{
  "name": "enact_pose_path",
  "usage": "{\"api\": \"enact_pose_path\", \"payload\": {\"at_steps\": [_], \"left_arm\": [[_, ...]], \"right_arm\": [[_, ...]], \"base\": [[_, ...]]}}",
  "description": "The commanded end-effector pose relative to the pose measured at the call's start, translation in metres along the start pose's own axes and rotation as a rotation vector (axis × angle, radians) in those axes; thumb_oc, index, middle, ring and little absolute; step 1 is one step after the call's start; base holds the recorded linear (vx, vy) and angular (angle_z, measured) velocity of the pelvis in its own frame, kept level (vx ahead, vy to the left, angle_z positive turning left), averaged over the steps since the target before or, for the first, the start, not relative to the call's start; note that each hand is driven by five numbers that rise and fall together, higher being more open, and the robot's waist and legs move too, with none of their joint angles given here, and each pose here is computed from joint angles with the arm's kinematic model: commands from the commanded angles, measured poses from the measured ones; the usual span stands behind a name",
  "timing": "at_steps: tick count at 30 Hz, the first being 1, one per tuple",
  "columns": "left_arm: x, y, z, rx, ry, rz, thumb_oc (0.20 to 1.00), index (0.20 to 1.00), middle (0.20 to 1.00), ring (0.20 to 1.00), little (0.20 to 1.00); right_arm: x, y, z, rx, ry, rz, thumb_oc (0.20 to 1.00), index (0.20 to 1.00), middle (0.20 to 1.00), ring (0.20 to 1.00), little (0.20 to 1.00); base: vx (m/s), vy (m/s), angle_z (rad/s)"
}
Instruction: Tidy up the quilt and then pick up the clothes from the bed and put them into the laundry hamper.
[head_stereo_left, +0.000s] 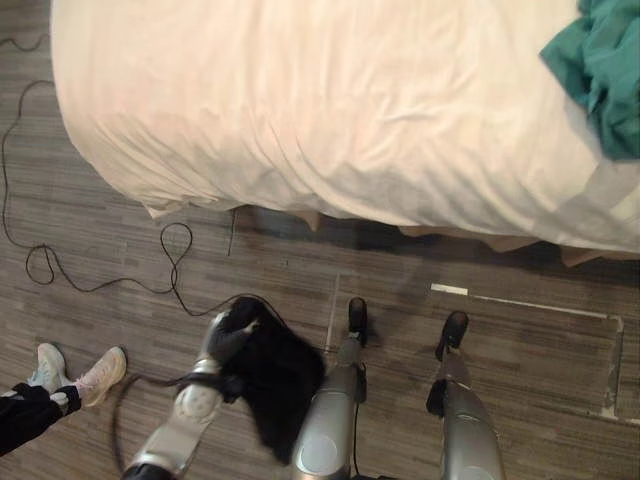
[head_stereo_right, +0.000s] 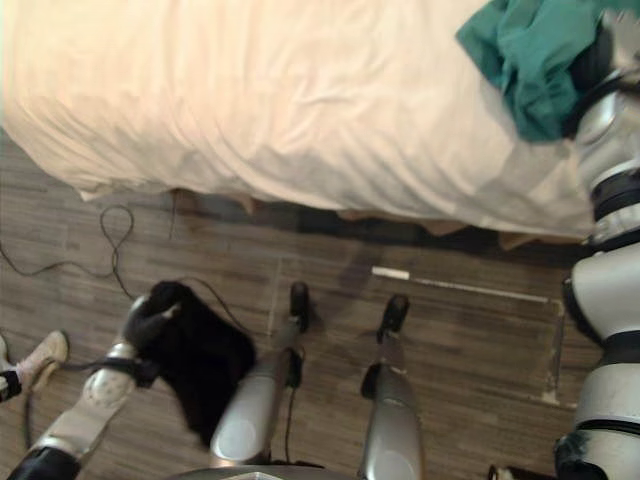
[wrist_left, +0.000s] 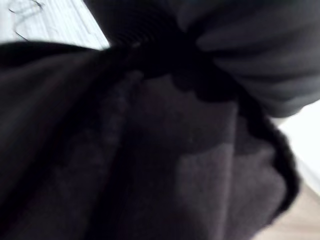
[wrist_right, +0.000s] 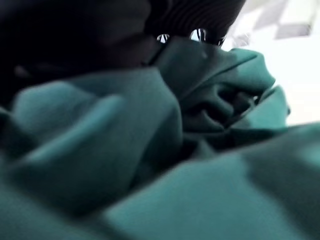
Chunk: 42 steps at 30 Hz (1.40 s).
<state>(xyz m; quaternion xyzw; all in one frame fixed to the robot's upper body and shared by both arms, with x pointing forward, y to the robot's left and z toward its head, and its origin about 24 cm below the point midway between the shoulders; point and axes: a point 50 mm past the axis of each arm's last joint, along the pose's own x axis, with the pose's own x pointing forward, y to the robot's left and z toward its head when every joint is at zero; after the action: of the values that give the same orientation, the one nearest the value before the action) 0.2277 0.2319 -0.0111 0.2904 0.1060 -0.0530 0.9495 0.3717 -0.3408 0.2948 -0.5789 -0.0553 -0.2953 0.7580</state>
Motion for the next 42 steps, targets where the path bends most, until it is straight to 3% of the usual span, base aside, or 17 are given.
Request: {"api": "enact_pose_path", "payload": {"at_steps": [1,2,3,4,5,6,9,15,19,22,26,35,39,42], "left_arm": [[0.017,-0.001,0.027,-0.022,-0.113,-0.021,0.2,0.2,0.2,0.2,0.2],[0.017,-0.001,0.027,-0.017,-0.113,-0.024,0.2,0.2,0.2,0.2,0.2],[0.02,-0.003,0.023,-0.003,-0.081,-0.025,0.2,0.2,0.2,0.2,0.2],[0.02,-0.003,0.023,0.001,-0.08,-0.028,0.2,0.2,0.2,0.2,0.2],[0.022,0.0,0.012,0.004,-0.018,-0.001,0.2,0.2,0.2,0.2,0.2],[0.022,0.0,0.012,0.007,-0.018,-0.004,0.2,0.2,0.2,0.2,0.2],[0.009,0.012,-0.015,-0.026,0.096,0.07,0.2,0.2,0.2,0.2,0.2],[-0.019,0.012,-0.045,-0.168,0.217,0.155,0.2,0.2,0.2,0.2,0.2],[-0.027,0.002,-0.051,-0.282,0.248,0.188,0.2,0.2,0.2,0.2,0.2],[-0.015,-0.013,-0.041,-0.389,0.224,0.228,0.2,0.2,0.2,0.2,0.2],[-0.001,-0.023,-0.029,-0.461,0.191,0.238,0.2,0.2,0.2,0.2,0.2],[-0.022,-0.032,-0.051,-0.513,0.314,0.276,0.2,0.2,0.2,0.2,0.2],[-0.017,-0.018,-0.049,-0.454,0.3,0.3,0.2,0.2,0.2,0.2,0.2],[-0.006,-0.028,-0.04,-0.466,0.272,0.256,0.2,0.2,0.2,0.2,0.2]], "right_arm": [[-0.037,0.074,0.017,0.337,-0.092,0.21,0.2,0.2,0.2,0.2,0.2],[-0.038,0.074,0.014,0.339,-0.086,0.21,0.2,0.2,0.2,0.2,0.2],[-0.081,0.12,0.017,0.562,-0.099,0.328,0.2,0.2,0.2,0.2,0.2],[-0.082,0.12,0.015,0.563,-0.094,0.328,0.2,0.2,0.2,0.2,0.2],[-0.137,0.149,0.009,0.802,-0.08,0.434,0.2,0.2,0.2,0.2,0.2],[-0.139,0.149,0.007,0.802,-0.076,0.434,0.2,0.2,0.2,0.2,0.2],[-0.229,0.177,-0.026,1.001,0.068,0.576,0.2,0.2,0.2,0.2,0.2],[-0.303,0.19,-0.052,0.965,0.22,0.745,0.2,0.2,0.2,0.2,0.2],[-0.313,0.208,-0.031,0.947,0.183,0.867,0.2,0.2,0.2,0.2,0.2],[-0.297,0.225,0.024,0.867,-0.023,0.945,0.2,0.2,0.2,0.2,0.2],[-0.281,0.219,0.027,0.808,-0.081,0.886,0.2,0.2,0.2,0.2,0.2],[-0.317,0.228,-0.021,0.695,0.189,0.84,0.2,0.2,0.2,0.2,0.2],[-0.321,0.227,-0.031,0.724,0.264,0.792,0.2,0.2,0.2,0.2,0.2],[-0.315,0.225,-0.04,0.795,0.358,0.714,0.2,0.2,0.2,0.2,0.2]], "base": [[0.08,0.031,-0.04],[0.14,0.034,-0.04],[0.08,0.027,-0.08],[0.21,0.043,-0.12],[0.09,0.021,-0.12],[0.16,0.056,-0.09],[0.15,0.101,-0.18],[0.11,0.057,-0.41],[0.04,0.007,-0.23],[-0.11,-0.036,0.18],[-0.17,-0.039,1.4],[-0.03,0.14,2.5],[0.02,0.068,1.84],[0.15,0.13,1.74]]}}
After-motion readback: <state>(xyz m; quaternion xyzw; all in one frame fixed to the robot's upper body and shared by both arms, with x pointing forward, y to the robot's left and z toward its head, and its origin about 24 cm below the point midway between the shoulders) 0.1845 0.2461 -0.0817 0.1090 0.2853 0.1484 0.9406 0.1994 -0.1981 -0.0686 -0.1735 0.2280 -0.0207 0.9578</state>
